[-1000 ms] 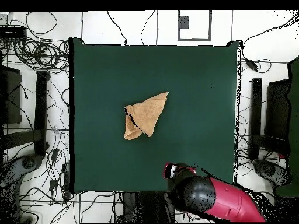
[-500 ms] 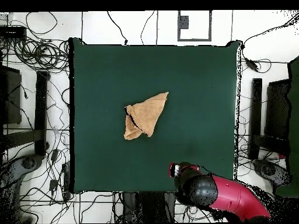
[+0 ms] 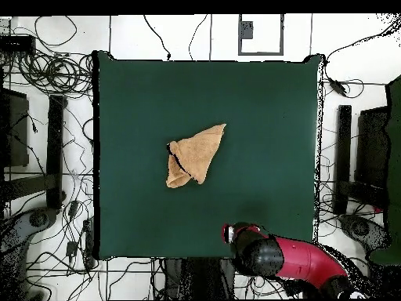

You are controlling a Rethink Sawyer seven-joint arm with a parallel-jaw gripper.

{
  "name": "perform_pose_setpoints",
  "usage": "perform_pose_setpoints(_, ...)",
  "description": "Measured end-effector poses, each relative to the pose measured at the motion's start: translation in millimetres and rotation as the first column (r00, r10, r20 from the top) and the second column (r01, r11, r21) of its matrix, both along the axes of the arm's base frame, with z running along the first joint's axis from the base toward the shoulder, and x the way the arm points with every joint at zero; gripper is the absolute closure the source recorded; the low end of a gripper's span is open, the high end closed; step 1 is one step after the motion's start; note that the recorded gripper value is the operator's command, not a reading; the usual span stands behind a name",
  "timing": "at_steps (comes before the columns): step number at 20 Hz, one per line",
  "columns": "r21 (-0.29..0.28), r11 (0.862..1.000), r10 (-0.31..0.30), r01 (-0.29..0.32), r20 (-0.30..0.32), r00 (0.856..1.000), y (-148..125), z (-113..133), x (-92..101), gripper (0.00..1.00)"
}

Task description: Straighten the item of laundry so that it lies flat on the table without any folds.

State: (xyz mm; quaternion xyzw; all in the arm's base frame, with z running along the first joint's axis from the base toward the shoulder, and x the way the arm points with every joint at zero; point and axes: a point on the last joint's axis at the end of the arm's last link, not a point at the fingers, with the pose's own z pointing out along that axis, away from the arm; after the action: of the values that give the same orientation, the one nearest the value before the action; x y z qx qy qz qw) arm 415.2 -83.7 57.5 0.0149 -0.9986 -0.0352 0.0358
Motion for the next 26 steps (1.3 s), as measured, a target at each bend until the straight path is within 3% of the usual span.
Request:
perform_pose_setpoints(10,0.034,0.997,0.067,-0.068,0.013,0.998,28,-26,-11.2,0.0)
perform_pose_setpoints(14,0.019,0.991,0.132,-0.133,0.05,0.99,60,-39,-15.1,0.0)
perform_pose_setpoints(18,-0.004,0.981,0.193,-0.194,0.126,0.973,98,-52,-16.8,0.0)
perform_pose_setpoints(23,-0.027,0.982,0.186,-0.185,0.214,0.959,127,-64,-13.4,0.0)
perform_pose_setpoints(26,-0.039,0.989,0.148,-0.143,0.263,0.953,138,-71,-12.2,0.0)
